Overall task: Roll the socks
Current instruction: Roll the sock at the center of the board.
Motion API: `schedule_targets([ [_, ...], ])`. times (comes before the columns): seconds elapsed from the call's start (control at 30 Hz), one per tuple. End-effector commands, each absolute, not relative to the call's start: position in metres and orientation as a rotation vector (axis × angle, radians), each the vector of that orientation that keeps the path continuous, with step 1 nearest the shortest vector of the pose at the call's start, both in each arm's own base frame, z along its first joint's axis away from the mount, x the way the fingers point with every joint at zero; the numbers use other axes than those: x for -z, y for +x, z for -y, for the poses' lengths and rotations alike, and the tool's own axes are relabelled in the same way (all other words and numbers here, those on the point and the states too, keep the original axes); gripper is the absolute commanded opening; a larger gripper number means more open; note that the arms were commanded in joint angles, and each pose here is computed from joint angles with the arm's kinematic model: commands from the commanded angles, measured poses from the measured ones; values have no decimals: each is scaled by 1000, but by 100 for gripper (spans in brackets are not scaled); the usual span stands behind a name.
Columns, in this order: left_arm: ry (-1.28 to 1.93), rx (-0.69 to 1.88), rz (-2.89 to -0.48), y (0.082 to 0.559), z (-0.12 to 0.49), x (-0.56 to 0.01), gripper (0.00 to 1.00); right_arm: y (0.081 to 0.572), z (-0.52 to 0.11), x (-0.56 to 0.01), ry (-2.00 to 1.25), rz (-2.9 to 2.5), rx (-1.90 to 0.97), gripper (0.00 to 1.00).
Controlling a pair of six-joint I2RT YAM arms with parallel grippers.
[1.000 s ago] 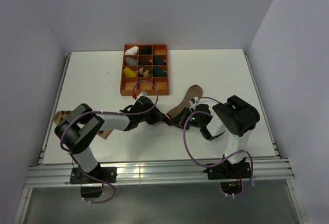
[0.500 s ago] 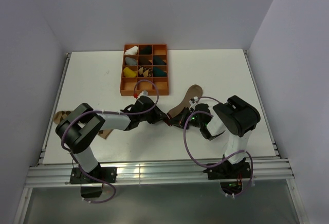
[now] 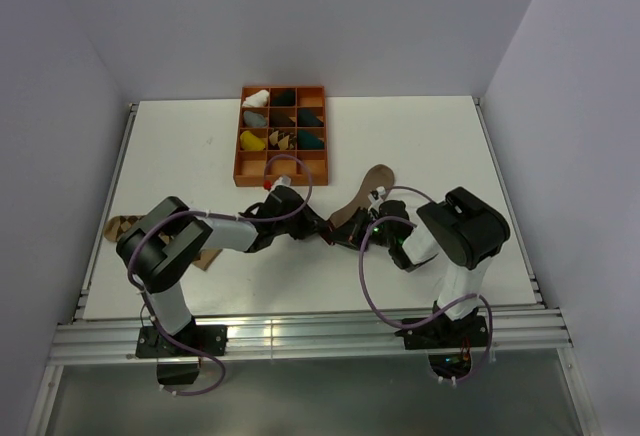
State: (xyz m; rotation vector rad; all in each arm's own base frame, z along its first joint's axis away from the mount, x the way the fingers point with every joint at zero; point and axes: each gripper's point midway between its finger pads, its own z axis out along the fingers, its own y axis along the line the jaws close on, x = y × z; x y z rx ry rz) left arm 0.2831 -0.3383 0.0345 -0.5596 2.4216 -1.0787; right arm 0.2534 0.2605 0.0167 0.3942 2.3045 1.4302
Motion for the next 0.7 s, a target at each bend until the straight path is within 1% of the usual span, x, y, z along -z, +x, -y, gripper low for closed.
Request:
schedule_targets([
  [0.0,-536,1091,-2431,282,347,-32,27,261,-254,-19,360,-2308,-1349,12],
  [0.03,-530,1088,-2434,281,347,-32,26,261,-253,-21,327,-2302,-1328,19],
  [0.1,-522,1068,-2437,280,345,-29,26,266,-249,-28,307,-2300,-1269,26],
  [0.13,-519,1062,-2441,279,345,-28,25,266,-247,-29,267,-2299,-1234,31],
  [0.23,-499,1037,-2446,278,343,-27,25,270,-238,-41,207,-2283,-1134,39],
  [0.3,-491,1015,-2451,279,342,-26,25,274,-230,-54,182,-2256,-1055,41],
  [0.43,-466,1014,-2457,281,346,-29,25,276,-218,-68,20,-2211,-888,43],
  [0.57,-452,1011,-2467,280,348,-29,25,274,-211,-71,-100,-2182,-702,45],
  [0.67,-446,1004,-2479,280,349,-29,25,266,-222,-71,-210,-2158,-626,45],
])
